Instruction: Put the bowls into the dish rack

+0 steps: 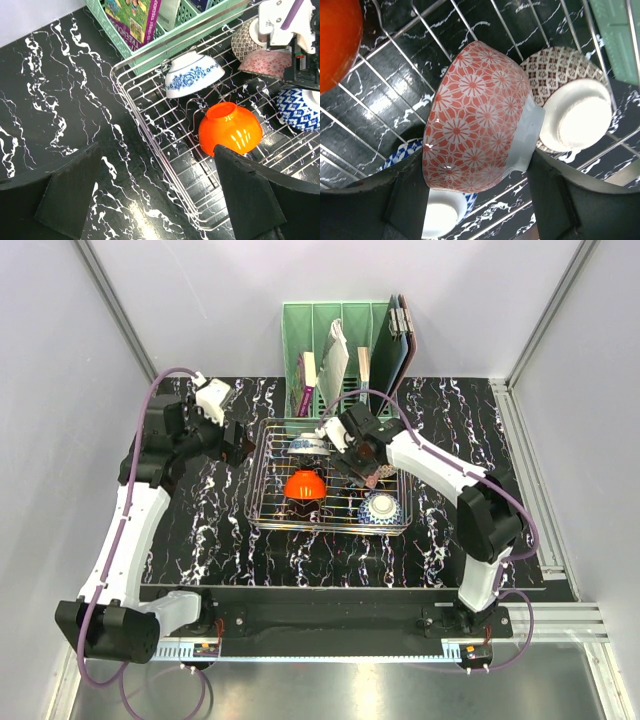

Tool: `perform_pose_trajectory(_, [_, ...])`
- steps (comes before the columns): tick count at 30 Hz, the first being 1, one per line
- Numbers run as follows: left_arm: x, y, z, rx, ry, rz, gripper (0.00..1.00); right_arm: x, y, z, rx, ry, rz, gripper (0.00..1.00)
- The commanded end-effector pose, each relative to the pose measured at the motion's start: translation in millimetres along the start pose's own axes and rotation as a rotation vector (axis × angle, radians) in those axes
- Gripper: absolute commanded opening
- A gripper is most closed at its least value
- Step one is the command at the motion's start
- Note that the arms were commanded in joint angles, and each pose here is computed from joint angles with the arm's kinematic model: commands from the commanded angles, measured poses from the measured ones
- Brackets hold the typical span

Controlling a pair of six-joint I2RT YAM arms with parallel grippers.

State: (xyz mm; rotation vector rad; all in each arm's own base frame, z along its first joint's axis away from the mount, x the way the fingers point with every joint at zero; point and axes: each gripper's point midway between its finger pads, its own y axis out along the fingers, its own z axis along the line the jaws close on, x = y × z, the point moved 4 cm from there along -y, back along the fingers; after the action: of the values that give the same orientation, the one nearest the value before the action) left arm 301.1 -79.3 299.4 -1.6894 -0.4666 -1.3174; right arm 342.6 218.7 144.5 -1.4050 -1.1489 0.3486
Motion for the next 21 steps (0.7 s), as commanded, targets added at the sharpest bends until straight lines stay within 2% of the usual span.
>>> perform_pose_trajectory(1, [6, -8, 1, 0.016, 0.017, -0.043, 0.99, 9, 12, -3, -0.087, -0.052, -0.014, 0.00])
perform_pose_trajectory(21, [4, -11, 1, 0.025, 0.035, -0.053, 0.99, -4, 43, 31, -0.203, -0.323, 0.043, 0.00])
